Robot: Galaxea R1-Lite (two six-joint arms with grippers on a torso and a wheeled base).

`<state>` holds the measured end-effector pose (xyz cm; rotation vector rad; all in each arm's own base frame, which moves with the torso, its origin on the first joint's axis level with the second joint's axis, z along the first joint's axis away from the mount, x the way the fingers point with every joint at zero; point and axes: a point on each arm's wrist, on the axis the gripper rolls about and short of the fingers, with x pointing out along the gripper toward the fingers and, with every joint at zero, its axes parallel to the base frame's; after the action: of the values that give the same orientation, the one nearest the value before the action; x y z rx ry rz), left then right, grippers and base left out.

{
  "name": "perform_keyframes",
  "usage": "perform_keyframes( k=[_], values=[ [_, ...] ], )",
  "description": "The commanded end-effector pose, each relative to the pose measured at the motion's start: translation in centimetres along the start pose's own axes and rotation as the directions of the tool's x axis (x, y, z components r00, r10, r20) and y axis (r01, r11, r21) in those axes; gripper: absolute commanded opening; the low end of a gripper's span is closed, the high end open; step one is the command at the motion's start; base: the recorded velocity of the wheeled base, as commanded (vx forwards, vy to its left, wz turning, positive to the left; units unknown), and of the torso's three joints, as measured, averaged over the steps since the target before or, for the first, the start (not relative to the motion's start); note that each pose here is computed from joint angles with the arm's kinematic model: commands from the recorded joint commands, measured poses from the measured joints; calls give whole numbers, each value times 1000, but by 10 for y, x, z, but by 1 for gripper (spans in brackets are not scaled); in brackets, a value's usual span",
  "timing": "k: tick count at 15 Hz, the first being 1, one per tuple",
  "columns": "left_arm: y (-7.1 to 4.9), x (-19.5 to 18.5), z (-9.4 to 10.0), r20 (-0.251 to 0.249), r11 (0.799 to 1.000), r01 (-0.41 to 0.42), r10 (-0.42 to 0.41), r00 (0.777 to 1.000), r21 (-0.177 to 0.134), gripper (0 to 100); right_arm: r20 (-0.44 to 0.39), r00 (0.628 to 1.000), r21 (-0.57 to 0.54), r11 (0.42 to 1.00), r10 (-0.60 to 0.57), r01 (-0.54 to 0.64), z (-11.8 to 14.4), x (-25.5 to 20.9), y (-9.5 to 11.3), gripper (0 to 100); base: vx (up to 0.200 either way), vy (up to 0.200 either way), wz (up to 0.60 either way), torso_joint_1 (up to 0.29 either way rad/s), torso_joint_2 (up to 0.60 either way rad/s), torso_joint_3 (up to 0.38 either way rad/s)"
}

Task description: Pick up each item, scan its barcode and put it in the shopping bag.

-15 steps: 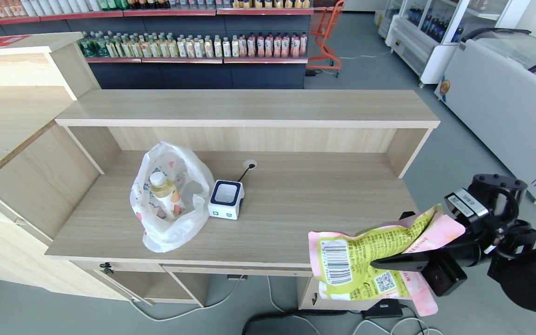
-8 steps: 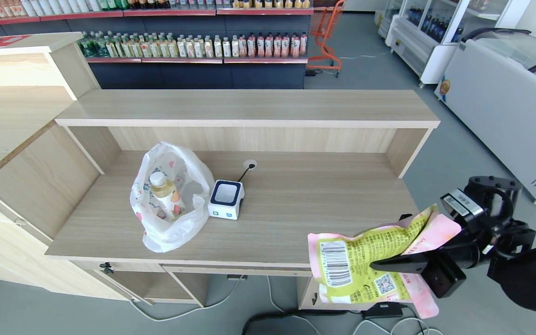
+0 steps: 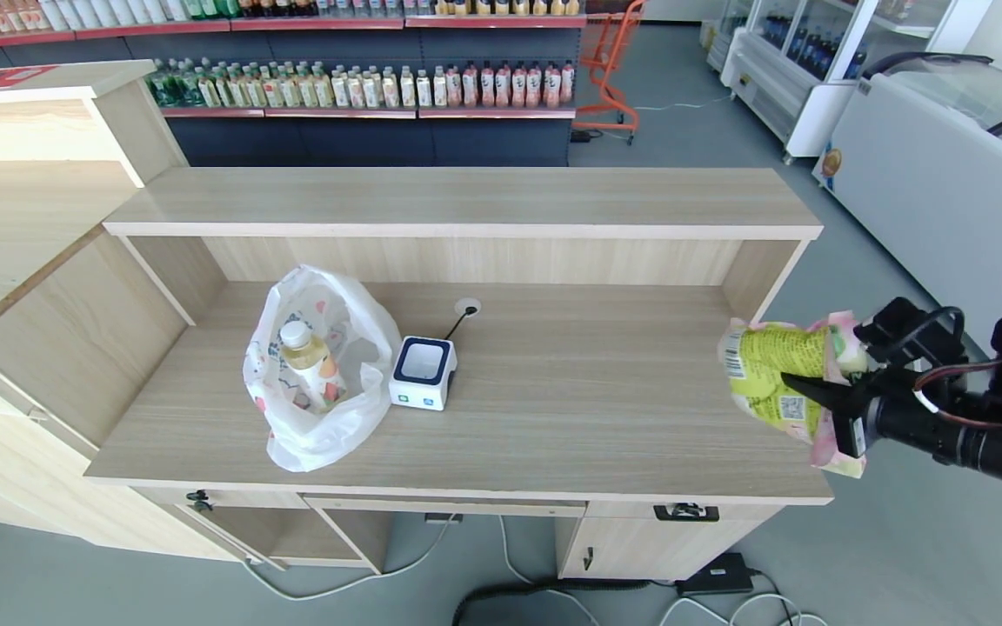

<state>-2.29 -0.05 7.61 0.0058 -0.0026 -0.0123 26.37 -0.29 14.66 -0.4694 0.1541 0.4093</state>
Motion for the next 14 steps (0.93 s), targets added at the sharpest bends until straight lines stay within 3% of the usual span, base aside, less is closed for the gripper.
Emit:
perform_keyframes(
  k=[1, 4, 5, 12, 14],
  values=[
    [0, 0, 0, 1, 1000, 0, 0, 1000, 0, 100, -51, 984, -122, 979, -170, 163, -7, -22, -29, 0, 0, 0, 0, 0, 0, 0],
    [0, 0, 0, 1, 1000, 0, 0, 1000, 0, 100, -76, 978, -404, 902, -196, 149, -7, -25, -40, 0, 0, 0, 0, 0, 0, 0],
    [0, 0, 0, 1, 1000, 0, 0, 1000, 0, 100, -67, 979, -435, 889, -192, 145, -3, -26, -39, 0, 0, 0, 0, 0, 0, 0],
    [0, 0, 0, 1, 1000, 0, 0, 1000, 0, 100, -37, 986, -474, 872, -161, 125, 15, -46, -22, 0, 0, 0, 0, 0, 0, 0],
    [0, 0, 0, 1, 1000, 0, 0, 1000, 2, 100, -28, 989, -476, 872, -144, 113, 16, -49, -15, 0, 0, 200, 0, 5, 2, 2]
  ],
)
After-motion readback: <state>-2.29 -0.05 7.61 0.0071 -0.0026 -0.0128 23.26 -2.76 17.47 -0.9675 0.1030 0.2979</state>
